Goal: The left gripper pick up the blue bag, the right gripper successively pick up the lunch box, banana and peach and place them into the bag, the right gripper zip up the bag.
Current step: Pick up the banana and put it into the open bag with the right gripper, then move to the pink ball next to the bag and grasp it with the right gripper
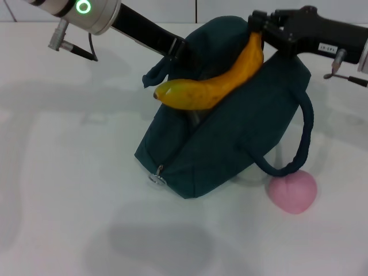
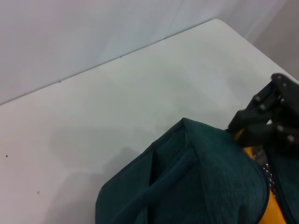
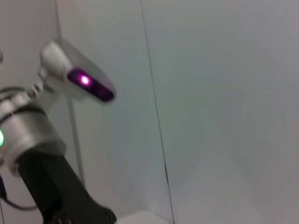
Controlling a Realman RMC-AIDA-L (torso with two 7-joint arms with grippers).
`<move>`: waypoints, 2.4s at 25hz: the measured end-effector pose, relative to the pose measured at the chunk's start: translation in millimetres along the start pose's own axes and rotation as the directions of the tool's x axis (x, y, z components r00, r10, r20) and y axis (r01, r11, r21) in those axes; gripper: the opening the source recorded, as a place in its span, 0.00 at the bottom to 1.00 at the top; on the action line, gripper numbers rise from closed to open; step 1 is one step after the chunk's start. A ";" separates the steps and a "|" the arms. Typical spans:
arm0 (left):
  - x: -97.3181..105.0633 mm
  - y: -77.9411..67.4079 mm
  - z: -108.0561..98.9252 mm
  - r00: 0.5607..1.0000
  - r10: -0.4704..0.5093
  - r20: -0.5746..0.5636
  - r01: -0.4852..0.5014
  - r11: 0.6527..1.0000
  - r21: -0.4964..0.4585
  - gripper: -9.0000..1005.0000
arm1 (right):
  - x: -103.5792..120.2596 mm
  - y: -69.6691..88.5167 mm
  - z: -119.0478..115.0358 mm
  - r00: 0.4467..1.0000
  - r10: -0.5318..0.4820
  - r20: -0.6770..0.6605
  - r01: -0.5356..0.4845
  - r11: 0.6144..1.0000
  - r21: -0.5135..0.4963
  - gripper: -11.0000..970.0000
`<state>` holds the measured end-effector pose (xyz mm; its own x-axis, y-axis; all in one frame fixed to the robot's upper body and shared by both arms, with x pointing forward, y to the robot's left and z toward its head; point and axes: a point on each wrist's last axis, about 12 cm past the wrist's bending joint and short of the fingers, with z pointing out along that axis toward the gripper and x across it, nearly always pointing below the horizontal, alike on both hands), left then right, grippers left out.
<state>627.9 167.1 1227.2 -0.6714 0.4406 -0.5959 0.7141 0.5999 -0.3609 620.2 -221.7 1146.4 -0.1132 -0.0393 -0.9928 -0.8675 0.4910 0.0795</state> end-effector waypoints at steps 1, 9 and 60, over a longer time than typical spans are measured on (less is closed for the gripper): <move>0.0 0.0 0.0 1.000 0.000 0.000 0.000 1.000 0.000 0.05 | 1.9 0.0 0.3 1.000 -0.002 -0.012 0.002 1.000 0.003 0.11; 1.5 0.8 -0.1 1.000 -0.011 0.000 0.011 1.000 0.000 0.05 | 16.2 0.0 -10.1 0.995 -0.006 -0.097 0.007 1.000 0.016 0.09; 32.8 30.2 -14.3 0.987 -0.145 0.073 0.147 0.988 -0.034 0.05 | -39.6 56.5 -75.3 0.627 0.042 -0.778 -0.043 0.999 0.019 0.54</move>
<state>624.5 209.3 1207.1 -0.7514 0.2995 -0.5879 0.6002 0.6804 -0.4205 539.2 -257.9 1196.9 -0.4841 -0.6809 -0.5496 -0.8525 0.5087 0.1207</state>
